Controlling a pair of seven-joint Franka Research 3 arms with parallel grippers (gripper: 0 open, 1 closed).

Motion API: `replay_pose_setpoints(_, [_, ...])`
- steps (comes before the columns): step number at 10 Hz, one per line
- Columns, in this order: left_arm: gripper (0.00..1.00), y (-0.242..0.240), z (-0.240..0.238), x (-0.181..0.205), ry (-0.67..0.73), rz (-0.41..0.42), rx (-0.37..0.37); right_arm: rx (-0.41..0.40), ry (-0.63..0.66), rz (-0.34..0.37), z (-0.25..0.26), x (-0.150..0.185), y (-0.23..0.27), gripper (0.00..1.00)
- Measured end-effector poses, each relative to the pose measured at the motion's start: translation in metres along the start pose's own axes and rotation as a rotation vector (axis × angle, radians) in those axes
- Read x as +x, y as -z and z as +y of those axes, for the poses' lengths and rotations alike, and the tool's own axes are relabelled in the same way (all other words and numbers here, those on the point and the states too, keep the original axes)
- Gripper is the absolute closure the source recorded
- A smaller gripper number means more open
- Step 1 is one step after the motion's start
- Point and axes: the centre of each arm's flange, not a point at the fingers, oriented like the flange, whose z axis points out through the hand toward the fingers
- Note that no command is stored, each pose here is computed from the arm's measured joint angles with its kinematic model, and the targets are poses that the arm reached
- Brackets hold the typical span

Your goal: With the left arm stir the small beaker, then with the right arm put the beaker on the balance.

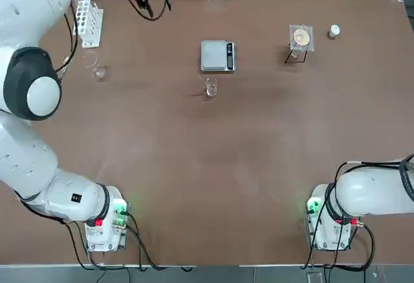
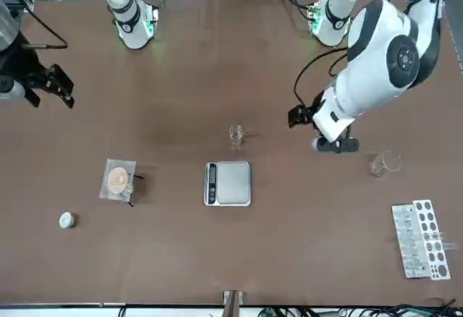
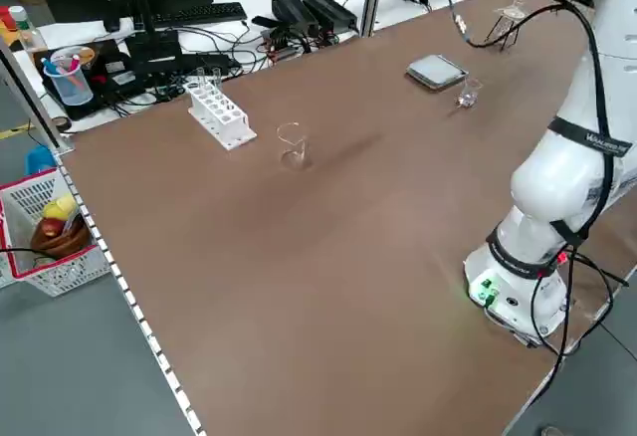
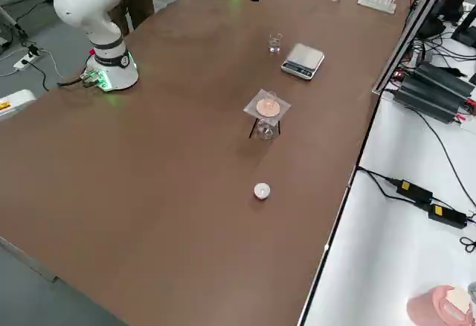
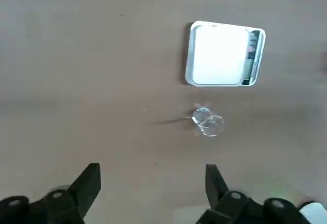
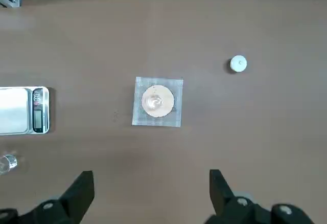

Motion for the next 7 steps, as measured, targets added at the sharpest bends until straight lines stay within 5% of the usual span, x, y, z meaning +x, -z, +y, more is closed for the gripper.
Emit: replay_pose_setpoints(7, [0.27, -0.134, -0.019, -0.027, 0.025, -0.033, -0.129, 0.0, -0.001, 0.0, 0.001, 0.0, 0.0, 0.0])
